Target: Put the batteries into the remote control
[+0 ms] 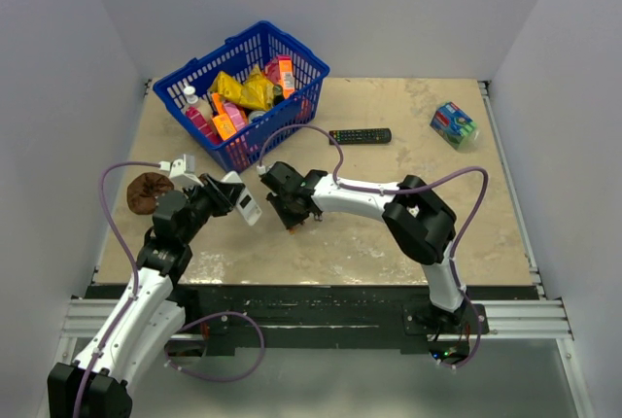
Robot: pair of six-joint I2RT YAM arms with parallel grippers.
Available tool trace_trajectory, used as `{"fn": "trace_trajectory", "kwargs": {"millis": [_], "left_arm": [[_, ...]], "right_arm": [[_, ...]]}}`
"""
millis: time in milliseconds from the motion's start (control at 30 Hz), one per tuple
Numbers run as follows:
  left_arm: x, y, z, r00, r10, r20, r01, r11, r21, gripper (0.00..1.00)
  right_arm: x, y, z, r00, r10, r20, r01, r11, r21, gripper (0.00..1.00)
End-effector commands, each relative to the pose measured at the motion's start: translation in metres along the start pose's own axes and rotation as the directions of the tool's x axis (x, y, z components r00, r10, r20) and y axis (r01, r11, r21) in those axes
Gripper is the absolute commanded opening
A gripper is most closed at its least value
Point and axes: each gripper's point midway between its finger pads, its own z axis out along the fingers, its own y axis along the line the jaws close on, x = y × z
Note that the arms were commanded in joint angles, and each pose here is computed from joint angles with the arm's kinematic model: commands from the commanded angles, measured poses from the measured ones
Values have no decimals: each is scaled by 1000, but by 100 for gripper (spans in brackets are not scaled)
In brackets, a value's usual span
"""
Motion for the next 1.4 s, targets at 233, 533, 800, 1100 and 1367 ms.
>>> {"fn": "trace_trajectory", "kwargs": {"millis": [233, 533, 800, 1100, 1367], "left_arm": [[-21, -12, -1, 998, 24, 64, -26, 999, 31, 0], [-18, -14, 1, 999, 14, 48, -16, 999, 49, 0], [-19, -35, 8, 1000, 24, 11, -25, 989, 143, 0], [-22, -92, 22, 992, 48, -118, 4, 917, 399, 0], [-53, -153, 23, 984, 93, -155, 21, 793, 608, 0]], "right_arm": [[-5, -2, 7, 1000, -14, 9, 13, 999, 47, 22], [1, -12, 5, 999, -53, 8, 51, 993, 104, 9], [-15, -20, -53, 982, -129, 138, 117, 989, 91, 0], [-73, -13, -189, 806, -312, 503, 332, 942, 52, 0], [-90, 23, -286, 489, -373, 789, 575, 818, 30, 0]]}}
